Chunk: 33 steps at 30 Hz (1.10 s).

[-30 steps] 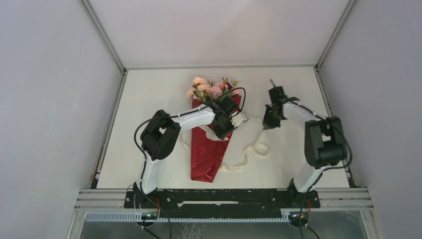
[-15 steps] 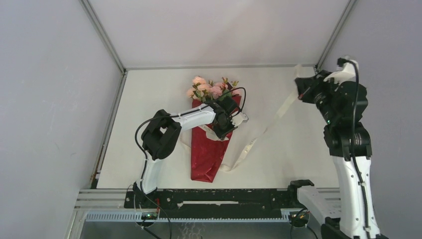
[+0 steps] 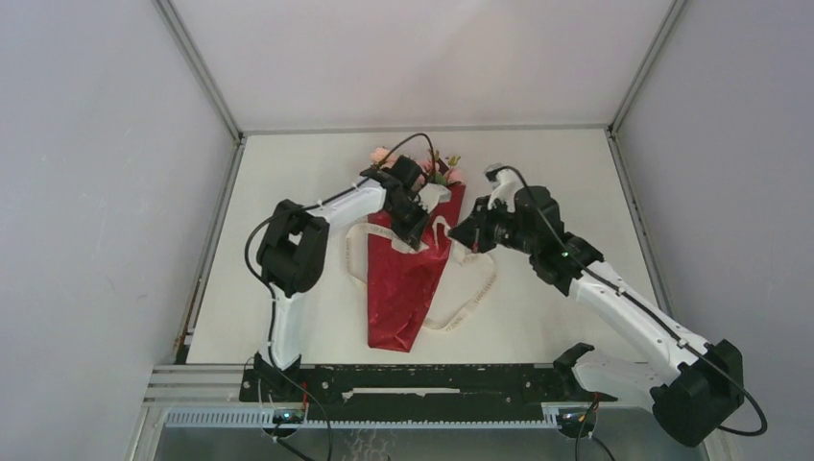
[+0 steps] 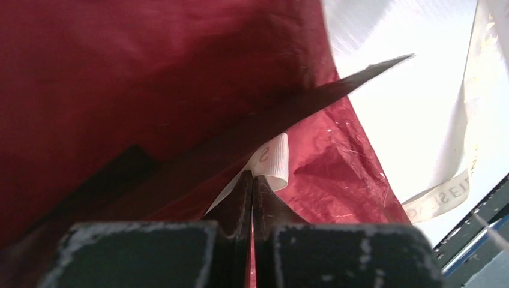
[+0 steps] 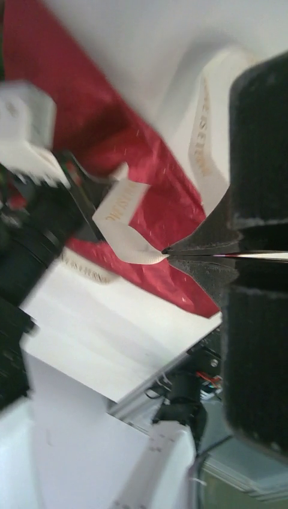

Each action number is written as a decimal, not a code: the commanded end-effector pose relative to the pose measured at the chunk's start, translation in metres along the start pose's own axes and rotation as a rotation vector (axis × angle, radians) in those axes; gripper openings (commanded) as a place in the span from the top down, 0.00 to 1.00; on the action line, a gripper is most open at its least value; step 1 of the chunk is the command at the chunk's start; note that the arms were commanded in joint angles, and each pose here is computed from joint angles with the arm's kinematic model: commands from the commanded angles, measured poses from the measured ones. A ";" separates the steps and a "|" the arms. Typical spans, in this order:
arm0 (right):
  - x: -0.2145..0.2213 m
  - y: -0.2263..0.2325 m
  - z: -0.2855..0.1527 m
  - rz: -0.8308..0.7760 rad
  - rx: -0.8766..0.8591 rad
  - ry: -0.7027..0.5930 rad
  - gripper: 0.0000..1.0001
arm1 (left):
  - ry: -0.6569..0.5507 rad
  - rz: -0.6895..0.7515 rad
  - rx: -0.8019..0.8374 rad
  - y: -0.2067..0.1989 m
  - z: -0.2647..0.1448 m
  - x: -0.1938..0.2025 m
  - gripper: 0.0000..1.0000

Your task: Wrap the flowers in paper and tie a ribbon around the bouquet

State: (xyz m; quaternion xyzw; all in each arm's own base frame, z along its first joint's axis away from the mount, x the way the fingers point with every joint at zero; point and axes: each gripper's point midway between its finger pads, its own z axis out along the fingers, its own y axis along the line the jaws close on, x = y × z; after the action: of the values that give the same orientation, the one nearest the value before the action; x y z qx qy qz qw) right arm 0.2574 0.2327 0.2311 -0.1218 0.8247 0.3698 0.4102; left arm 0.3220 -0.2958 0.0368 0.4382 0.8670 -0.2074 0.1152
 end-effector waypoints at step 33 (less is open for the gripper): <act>0.026 0.008 0.246 0.025 -0.235 0.286 0.98 | -0.133 0.544 0.149 -0.137 -0.199 0.064 1.00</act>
State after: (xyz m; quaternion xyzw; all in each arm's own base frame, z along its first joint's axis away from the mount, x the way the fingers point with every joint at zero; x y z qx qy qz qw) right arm 0.3853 0.4070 0.1247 -0.1990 0.8235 0.4409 0.2965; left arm 0.1889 -0.2050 0.2222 0.6068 0.7340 -0.2092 0.2221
